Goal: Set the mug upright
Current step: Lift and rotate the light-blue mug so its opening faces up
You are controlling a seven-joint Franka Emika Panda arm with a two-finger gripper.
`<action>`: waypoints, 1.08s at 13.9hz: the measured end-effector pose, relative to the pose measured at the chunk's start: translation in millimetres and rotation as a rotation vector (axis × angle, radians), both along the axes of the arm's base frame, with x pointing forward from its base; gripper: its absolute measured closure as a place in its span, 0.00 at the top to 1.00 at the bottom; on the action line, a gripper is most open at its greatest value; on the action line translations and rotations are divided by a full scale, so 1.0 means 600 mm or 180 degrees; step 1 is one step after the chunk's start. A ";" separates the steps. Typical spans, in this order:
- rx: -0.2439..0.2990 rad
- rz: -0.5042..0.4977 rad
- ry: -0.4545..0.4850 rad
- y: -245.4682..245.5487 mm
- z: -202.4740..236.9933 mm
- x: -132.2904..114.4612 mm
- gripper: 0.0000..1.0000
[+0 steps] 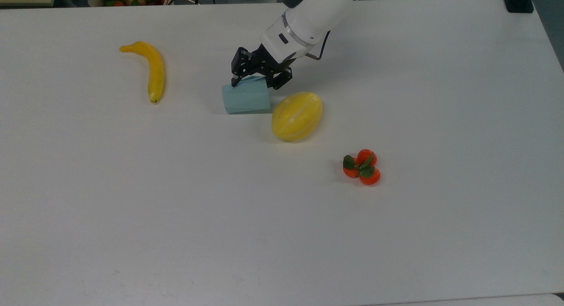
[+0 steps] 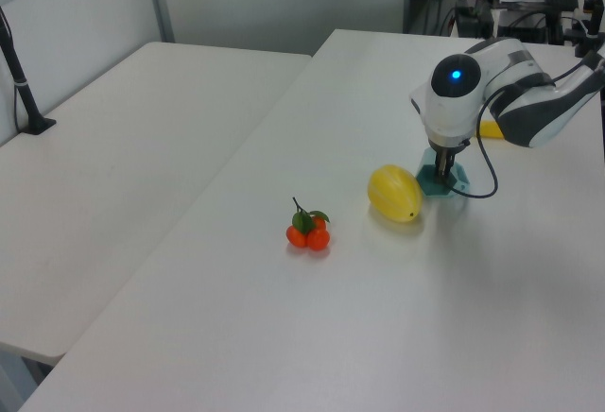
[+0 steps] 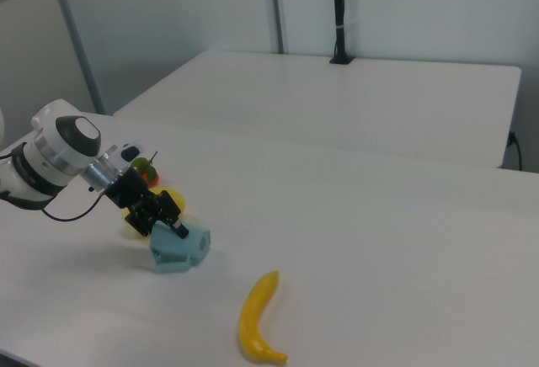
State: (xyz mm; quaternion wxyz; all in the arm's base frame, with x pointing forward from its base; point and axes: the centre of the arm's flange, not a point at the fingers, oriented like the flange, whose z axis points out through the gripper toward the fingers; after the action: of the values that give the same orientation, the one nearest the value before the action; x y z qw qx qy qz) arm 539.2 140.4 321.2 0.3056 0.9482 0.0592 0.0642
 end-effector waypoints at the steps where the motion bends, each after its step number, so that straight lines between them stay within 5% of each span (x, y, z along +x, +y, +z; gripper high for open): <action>1: -0.0014 0.0008 -0.0022 -0.002 0.006 0.001 0.44; 2: -0.0022 0.0009 -0.0043 -0.004 0.011 0.002 0.34; 8: 0.0002 -0.0069 -0.0102 -0.019 0.029 0.009 0.22; 10: 0.0191 -0.0201 -0.0026 -0.027 0.041 0.010 0.08; 15: 0.0863 -0.0368 0.0302 -0.044 0.117 0.027 0.08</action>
State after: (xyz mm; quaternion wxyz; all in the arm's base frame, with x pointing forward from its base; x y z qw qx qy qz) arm 555.6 114.3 391.5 0.1749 0.9845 0.0097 0.0091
